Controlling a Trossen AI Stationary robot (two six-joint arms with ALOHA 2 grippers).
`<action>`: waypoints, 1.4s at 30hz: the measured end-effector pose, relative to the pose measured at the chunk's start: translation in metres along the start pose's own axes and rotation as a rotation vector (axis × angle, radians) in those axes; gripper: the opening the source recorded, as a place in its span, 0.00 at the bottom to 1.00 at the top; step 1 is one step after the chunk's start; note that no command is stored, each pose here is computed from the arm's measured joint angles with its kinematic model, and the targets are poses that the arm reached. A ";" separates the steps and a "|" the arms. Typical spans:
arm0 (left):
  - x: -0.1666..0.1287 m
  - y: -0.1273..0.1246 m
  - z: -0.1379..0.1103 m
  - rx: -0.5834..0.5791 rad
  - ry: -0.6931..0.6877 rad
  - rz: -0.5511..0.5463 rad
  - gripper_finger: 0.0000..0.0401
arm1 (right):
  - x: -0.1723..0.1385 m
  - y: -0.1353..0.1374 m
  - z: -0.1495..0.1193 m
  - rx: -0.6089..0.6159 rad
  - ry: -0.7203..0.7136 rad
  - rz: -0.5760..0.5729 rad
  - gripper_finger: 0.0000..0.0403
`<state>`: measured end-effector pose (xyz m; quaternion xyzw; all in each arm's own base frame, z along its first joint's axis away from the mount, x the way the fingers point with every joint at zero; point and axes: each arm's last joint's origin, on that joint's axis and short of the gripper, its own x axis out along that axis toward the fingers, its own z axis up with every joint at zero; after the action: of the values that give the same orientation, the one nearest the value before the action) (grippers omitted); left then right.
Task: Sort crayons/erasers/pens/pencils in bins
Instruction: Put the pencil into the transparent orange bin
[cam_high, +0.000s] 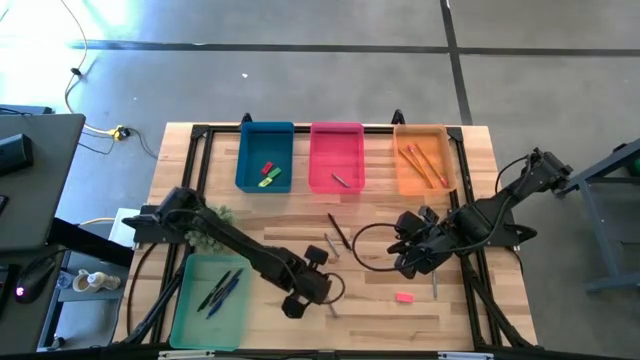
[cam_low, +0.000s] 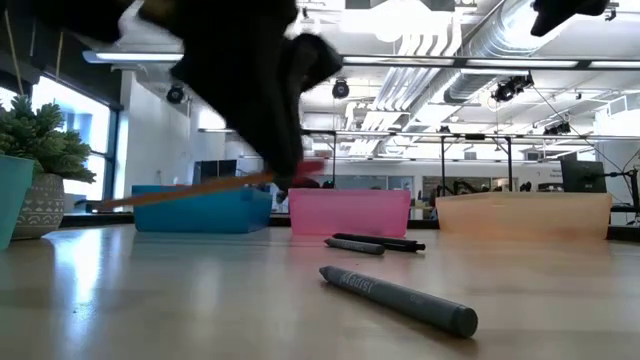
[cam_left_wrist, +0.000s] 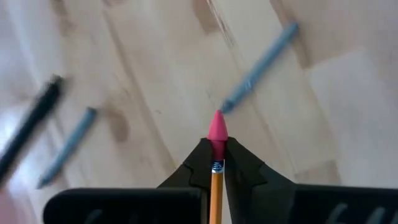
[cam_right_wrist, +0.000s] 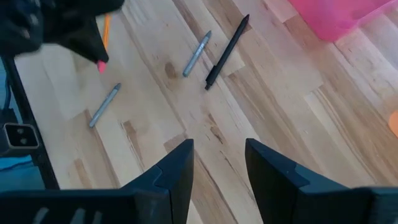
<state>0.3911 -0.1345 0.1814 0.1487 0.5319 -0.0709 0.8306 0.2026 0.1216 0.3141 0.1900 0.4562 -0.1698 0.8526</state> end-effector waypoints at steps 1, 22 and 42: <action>-0.005 0.004 0.002 -0.015 -0.018 0.002 0.02 | 0.000 0.000 -0.001 -0.004 0.001 0.002 0.34; -0.077 0.085 0.001 -0.369 -0.594 -0.004 0.01 | -0.017 0.001 -0.009 -0.054 -0.075 0.035 0.34; -0.108 0.173 -0.017 -0.475 -1.001 0.013 0.01 | -0.009 -0.006 0.031 -0.149 -0.274 0.022 0.34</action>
<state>0.3782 0.0298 0.3022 -0.0910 0.0728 -0.0058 0.9932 0.2174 0.1024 0.3368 0.1062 0.3446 -0.1505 0.9205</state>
